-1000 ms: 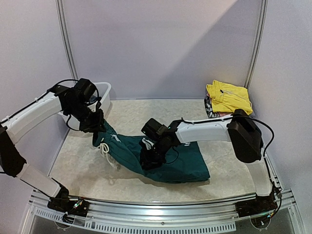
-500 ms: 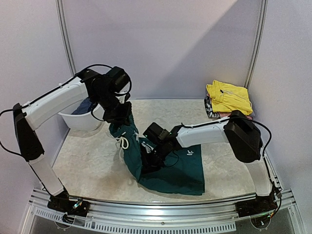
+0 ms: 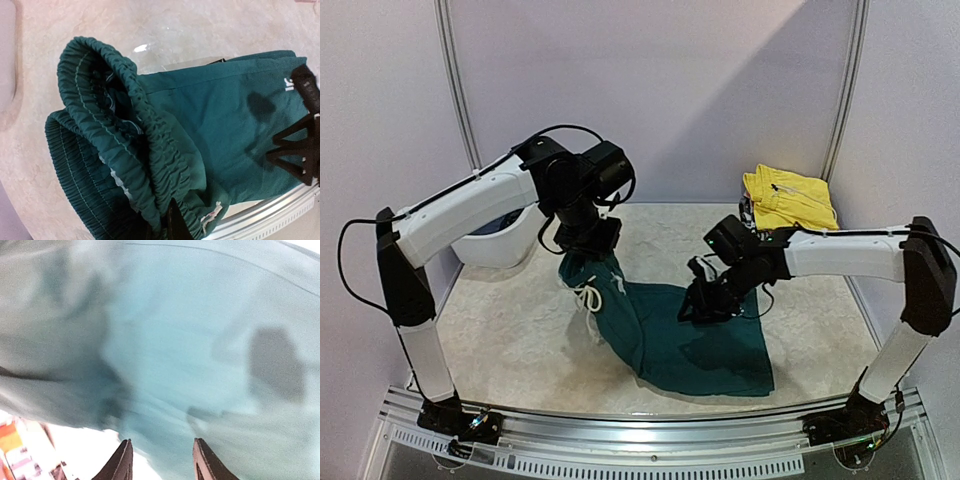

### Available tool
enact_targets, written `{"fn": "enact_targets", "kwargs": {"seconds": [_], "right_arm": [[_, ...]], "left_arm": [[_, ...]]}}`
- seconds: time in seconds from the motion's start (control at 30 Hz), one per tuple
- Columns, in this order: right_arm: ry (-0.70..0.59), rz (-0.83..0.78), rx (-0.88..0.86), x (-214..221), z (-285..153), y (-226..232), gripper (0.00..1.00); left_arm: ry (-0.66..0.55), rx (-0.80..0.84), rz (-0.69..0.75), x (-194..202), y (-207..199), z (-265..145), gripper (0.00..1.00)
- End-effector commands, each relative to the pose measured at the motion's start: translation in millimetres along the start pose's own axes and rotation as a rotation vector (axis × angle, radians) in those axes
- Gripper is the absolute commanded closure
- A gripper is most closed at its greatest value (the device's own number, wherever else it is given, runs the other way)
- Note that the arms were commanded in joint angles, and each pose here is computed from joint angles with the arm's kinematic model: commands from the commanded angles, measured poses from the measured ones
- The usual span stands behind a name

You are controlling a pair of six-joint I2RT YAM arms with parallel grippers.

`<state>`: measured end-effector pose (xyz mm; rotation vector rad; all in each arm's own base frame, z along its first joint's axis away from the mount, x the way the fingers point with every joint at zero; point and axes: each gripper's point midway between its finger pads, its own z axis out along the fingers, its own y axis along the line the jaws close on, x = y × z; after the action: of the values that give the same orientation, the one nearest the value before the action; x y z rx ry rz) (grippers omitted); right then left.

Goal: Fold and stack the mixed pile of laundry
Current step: Fold the rectangle-folded shorts at the center of the board.

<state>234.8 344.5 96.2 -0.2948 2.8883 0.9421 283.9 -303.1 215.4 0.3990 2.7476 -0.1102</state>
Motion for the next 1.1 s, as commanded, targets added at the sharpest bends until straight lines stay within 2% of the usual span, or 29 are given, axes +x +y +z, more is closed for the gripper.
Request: {"fn": "enact_targets", "kwargs": {"seconds": [0.0, 0.17, 0.3, 0.4, 0.5, 0.6, 0.83, 1.07], "right_arm": [[-0.043, 0.073, 0.159, 6, -32, -65, 0.58], [-0.040, 0.034, 0.102, -1, -32, -53, 0.58], [-0.066, -0.025, 0.032, -28, -16, -4, 0.61], [-0.082, -0.072, -0.011, -53, 5, 39, 0.65], [-0.084, -0.056, -0.053, -72, 39, 61, 0.70], [-0.090, 0.000, -0.085, -93, 68, 68, 0.74], [-0.113, 0.040, -0.153, -139, 114, 81, 0.77], [-0.175, 0.157, -0.278, -186, 134, 82, 0.77]], "left_arm": [[0.047, -0.217, 0.128, 14, 42, -18, 1.00], [0.053, -0.337, 0.249, 14, 68, -30, 1.00], [0.048, -0.347, 0.313, 14, 73, -38, 1.00], [0.030, -0.344, 0.337, 9, 73, -47, 1.00], [0.023, -0.360, 0.357, 7, 76, -55, 1.00], [0.014, -0.369, 0.365, 7, 79, -62, 1.00], [-0.012, -0.367, 0.380, 14, 77, -76, 1.00], [-0.004, -0.376, 0.411, 25, 77, -78, 1.00]]}}
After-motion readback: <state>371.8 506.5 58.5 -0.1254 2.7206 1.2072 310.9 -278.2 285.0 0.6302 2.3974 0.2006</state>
